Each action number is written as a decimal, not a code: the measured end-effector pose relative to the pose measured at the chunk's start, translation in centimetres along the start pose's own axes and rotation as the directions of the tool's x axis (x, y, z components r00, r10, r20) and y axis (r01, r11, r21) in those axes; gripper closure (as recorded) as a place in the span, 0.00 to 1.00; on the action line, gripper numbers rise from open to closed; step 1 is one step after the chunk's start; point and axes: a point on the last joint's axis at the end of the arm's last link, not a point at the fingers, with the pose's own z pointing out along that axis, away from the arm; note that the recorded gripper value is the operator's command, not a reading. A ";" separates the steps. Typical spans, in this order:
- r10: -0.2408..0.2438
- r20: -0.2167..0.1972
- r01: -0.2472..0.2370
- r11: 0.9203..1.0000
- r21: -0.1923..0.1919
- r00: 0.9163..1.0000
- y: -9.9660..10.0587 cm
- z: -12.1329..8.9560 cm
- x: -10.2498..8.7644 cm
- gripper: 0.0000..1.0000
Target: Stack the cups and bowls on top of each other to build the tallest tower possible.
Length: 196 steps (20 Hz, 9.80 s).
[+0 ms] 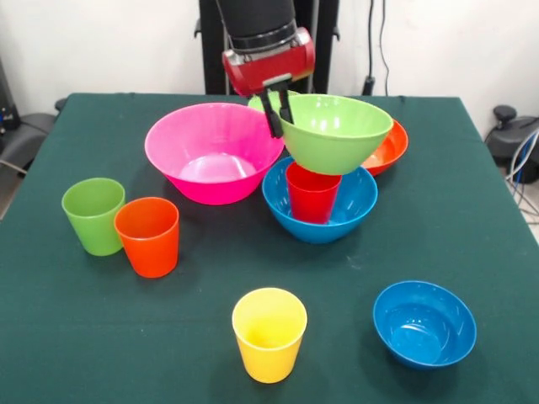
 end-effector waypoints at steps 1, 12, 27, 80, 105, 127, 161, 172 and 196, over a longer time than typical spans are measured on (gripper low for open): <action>-0.003 -0.003 0.003 1.000 0.000 1.000 0.2 0.4 -0.2 1.00; -0.007 0.000 0.007 1.000 0.007 1.000 0.1 0.9 -0.9 1.00; 0.014 -0.001 -0.014 0.999 0.031 1.000 -1.8 -0.7 -0.8 1.00; 0.035 -0.047 -0.033 0.998 0.052 0.998 -2.8 3.0 -0.4 0.00; 0.083 -0.042 -0.081 0.996 0.043 0.996 -4.3 1.0 -0.1 0.00; 0.122 -0.044 -0.121 0.992 0.028 0.992 -4.9 -3.3 -1.2 0.00; -0.073 0.585 -0.117 0.953 0.280 0.808 -27.7 -9.6 -8.2 0.00; -0.118 0.717 -0.065 0.973 0.222 0.687 -25.9 -1.5 -12.4 0.00; 0.006 0.975 -0.154 0.988 0.029 0.221 -33.1 -8.1 -14.9 0.00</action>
